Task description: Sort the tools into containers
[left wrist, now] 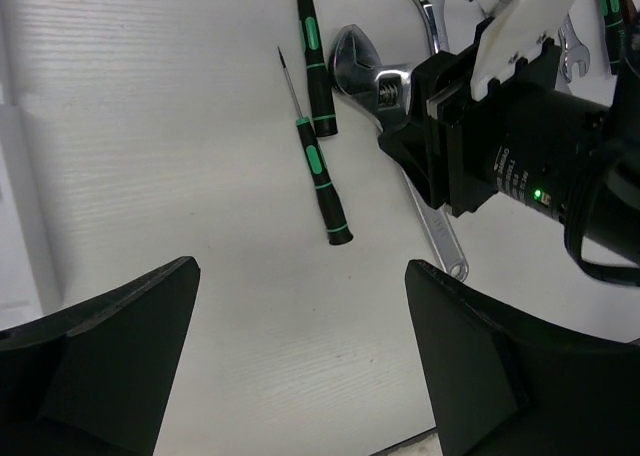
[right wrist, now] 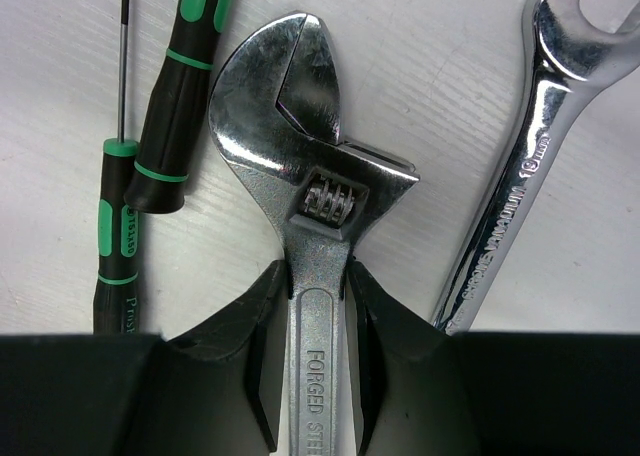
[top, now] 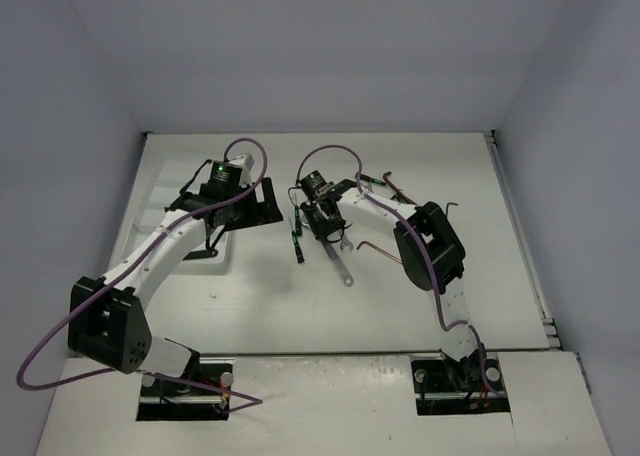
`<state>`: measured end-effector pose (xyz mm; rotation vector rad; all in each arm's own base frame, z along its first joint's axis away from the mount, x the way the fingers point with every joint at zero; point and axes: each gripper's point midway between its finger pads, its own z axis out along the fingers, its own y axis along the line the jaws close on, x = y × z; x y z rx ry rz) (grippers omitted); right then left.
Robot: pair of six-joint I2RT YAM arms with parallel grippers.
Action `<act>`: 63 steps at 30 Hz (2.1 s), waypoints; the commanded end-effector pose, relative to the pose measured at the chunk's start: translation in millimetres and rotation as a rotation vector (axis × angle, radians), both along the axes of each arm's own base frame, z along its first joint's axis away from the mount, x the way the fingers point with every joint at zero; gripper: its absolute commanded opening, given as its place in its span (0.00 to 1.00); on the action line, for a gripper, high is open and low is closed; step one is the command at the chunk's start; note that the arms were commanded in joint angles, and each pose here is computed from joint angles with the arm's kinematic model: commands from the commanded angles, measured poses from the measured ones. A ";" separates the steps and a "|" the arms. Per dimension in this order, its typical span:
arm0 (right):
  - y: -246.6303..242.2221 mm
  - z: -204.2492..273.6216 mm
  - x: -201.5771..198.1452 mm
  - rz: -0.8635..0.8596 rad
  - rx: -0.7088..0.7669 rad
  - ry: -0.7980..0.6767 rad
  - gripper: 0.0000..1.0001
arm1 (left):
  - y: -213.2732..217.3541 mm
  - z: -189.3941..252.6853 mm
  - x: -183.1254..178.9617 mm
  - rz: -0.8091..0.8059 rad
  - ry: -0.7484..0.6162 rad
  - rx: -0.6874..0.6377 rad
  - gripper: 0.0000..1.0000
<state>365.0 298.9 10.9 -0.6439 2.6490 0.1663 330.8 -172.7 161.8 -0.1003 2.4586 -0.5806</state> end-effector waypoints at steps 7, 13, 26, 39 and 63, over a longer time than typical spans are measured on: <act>-14.3 23.7 -2.3 0.019 -0.016 -0.078 0.00 | -35.8 15.9 46.1 0.011 -0.066 -0.154 0.82; -9.5 37.4 -0.9 0.029 0.029 -0.115 0.00 | -41.5 10.3 53.7 0.007 -0.054 -0.171 0.82; -1.4 67.1 5.9 0.037 0.109 -0.205 0.00 | -55.3 -2.0 63.6 -0.013 -0.012 -0.215 0.82; 10.5 87.0 6.3 0.069 0.181 -0.230 0.00 | -63.5 -9.2 67.8 -0.030 -0.002 -0.248 0.82; 23.5 115.4 -2.5 0.137 0.305 -0.275 0.00 | -96.3 -18.3 80.3 -0.120 -0.013 -0.413 0.81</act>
